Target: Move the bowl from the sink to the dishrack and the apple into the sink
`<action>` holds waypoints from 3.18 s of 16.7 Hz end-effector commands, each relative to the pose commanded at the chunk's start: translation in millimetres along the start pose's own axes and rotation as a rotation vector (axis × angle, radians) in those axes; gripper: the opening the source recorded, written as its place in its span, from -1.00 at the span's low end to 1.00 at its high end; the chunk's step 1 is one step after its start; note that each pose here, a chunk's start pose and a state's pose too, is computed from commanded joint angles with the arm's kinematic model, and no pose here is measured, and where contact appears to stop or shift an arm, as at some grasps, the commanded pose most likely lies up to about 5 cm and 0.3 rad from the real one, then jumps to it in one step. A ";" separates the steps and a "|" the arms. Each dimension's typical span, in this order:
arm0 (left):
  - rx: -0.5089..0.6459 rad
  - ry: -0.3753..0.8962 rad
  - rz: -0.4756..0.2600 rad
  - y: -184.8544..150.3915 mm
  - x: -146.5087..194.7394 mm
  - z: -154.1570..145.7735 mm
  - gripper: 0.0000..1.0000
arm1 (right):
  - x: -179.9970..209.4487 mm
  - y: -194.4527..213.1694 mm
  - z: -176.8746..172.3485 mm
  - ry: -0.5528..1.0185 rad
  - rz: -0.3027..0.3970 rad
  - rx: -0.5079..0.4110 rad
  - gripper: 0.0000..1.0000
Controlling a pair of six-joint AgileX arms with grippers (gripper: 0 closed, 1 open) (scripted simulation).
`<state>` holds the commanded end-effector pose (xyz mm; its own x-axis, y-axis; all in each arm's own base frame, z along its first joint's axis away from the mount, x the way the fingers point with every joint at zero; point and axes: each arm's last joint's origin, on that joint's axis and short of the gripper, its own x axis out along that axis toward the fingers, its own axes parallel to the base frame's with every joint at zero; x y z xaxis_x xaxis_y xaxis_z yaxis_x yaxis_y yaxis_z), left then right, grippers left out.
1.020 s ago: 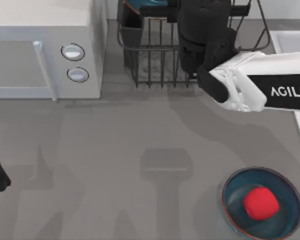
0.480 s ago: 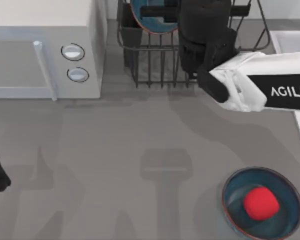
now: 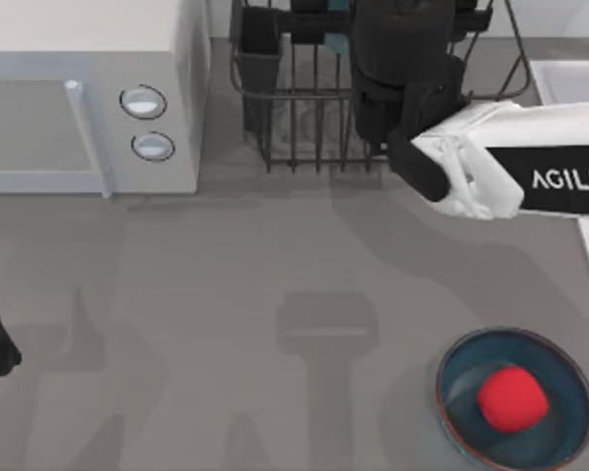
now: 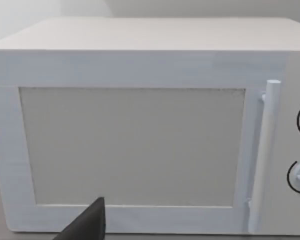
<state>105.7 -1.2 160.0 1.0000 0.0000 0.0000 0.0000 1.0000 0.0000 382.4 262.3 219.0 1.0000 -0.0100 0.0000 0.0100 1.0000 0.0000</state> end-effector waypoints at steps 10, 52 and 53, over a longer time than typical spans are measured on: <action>0.000 0.000 0.000 0.0 0.0 0.0 1.00 | -2.7 -7.9 3.9 0.003 0.012 -0.002 1.00; 0.000 0.000 0.000 0.0 0.0 0.0 1.00 | -274.0 -266.3 -59.0 0.000 0.010 0.000 1.00; 0.000 0.000 0.000 0.0 0.0 0.0 1.00 | -274.0 -266.3 -59.0 0.000 0.010 0.000 1.00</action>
<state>105.7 -1.2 160.0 1.0000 0.0000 0.0000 0.0000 1.0000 0.0000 105.7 -1.2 160.0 1.0000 0.0000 0.0000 0.0000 1.0000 0.0000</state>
